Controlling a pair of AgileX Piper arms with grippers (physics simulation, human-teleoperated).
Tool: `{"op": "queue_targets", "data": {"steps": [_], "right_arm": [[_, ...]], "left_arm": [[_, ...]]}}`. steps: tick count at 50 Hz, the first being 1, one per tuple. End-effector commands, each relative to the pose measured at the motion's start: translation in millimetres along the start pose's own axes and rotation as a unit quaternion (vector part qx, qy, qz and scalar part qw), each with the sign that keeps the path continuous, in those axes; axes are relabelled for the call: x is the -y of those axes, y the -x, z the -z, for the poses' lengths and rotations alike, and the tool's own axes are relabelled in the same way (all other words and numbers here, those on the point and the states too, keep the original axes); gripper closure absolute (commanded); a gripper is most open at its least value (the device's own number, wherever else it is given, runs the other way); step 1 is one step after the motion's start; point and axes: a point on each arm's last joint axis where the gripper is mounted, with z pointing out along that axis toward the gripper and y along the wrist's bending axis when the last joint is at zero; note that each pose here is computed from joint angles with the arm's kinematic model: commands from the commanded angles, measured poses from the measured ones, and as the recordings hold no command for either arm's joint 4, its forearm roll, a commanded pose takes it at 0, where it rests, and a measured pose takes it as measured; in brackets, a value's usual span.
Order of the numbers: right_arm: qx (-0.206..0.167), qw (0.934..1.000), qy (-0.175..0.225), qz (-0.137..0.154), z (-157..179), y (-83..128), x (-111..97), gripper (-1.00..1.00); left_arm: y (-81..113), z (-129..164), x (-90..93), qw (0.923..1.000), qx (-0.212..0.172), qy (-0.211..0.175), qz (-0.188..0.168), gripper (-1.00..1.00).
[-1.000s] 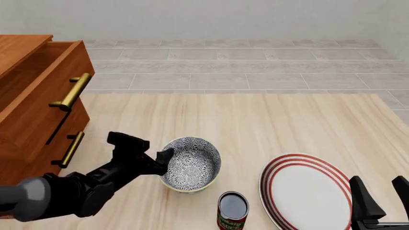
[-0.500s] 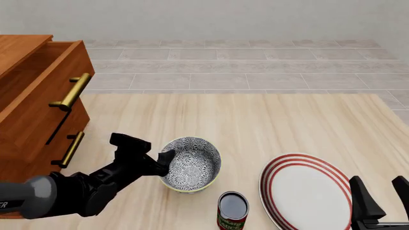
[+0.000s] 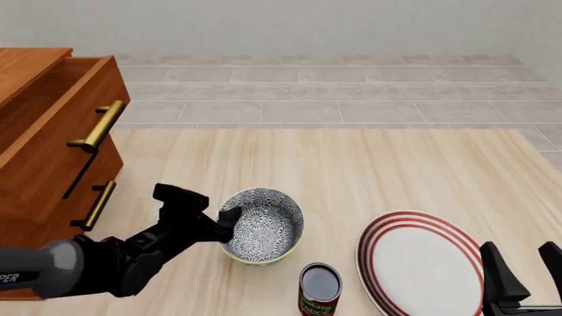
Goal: Put the bowl on top of the cabinet.
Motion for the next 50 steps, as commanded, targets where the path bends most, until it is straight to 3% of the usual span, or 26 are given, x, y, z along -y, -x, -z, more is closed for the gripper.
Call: {"op": "queue_targets", "data": {"steps": [1,50], "right_arm": [[0.0,1.0,0.0,0.0,0.0,0.0,0.0,-1.0],[0.0,1.0,0.0,0.0,0.0,0.0,0.0,-1.0]], "left_arm": [[-0.5,-2.1,-1.5,1.0,-0.002,0.003,0.002,-1.0],[-15.8,-20.7,0.3,0.9998,-0.02,-0.001,-0.001,-1.0]]}}
